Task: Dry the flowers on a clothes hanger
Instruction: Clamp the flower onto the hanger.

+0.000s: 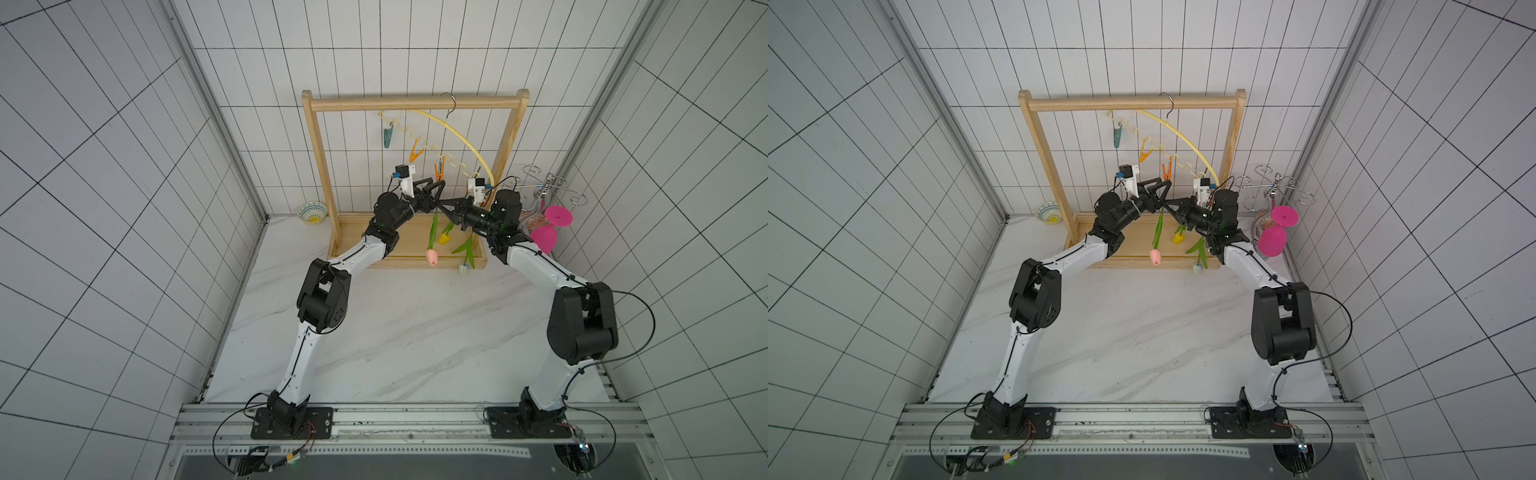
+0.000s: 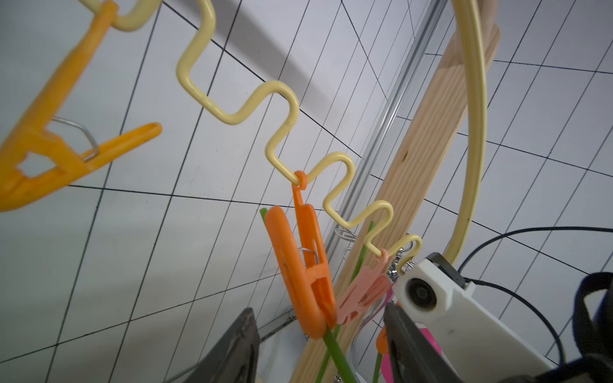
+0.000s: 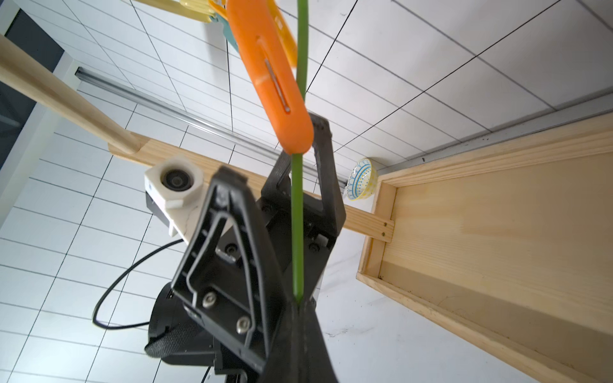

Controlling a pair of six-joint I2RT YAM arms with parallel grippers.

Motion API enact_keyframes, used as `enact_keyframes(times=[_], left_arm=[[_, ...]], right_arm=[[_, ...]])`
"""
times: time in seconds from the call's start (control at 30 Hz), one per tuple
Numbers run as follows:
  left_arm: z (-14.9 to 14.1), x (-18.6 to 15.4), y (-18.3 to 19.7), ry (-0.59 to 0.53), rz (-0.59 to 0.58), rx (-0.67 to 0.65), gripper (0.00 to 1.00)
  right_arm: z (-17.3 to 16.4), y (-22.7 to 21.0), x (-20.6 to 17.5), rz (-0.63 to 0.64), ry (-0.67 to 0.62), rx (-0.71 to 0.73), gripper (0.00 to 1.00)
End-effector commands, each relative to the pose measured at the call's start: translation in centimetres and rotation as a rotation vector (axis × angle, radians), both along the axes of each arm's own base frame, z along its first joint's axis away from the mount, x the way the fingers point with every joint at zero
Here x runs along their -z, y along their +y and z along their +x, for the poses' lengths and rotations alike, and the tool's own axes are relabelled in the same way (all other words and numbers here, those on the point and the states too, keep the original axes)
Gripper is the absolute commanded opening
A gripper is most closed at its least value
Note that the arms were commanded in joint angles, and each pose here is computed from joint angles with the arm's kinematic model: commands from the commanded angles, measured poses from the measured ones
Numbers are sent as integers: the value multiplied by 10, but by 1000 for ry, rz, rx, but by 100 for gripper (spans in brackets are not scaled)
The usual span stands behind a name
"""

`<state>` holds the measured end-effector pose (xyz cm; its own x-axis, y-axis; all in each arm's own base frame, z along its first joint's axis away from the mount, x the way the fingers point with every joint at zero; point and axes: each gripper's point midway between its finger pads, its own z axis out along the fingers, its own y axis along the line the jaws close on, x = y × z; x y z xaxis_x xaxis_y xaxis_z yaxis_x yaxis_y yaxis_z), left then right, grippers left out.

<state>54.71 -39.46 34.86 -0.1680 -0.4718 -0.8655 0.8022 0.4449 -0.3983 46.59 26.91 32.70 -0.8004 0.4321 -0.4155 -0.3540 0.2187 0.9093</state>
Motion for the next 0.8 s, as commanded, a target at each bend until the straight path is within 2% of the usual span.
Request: enact_keyframes(times=[0.0,0.2,0.4,0.53,0.67,0.77], left_arm=[[-16,-11,-1,-8,1,58,66],[-15,-10,21,3,-8,31,66],[-14,-5,56,27,-65,-8,68],[-15,0,62,36,-54,-16,69],[-18,5,64,42,-43,-16,70],[-21,7,69,45,-38,-23,72]], right_arm=[[4,2,-13,24,-41,4,0],[7,-2,-1,-3,-18,27,0],[17,-17,18,-80,20,104,0],[19,-20,20,-99,26,120,0],[18,-22,19,-109,24,128,7],[13,-23,18,-117,24,129,26]])
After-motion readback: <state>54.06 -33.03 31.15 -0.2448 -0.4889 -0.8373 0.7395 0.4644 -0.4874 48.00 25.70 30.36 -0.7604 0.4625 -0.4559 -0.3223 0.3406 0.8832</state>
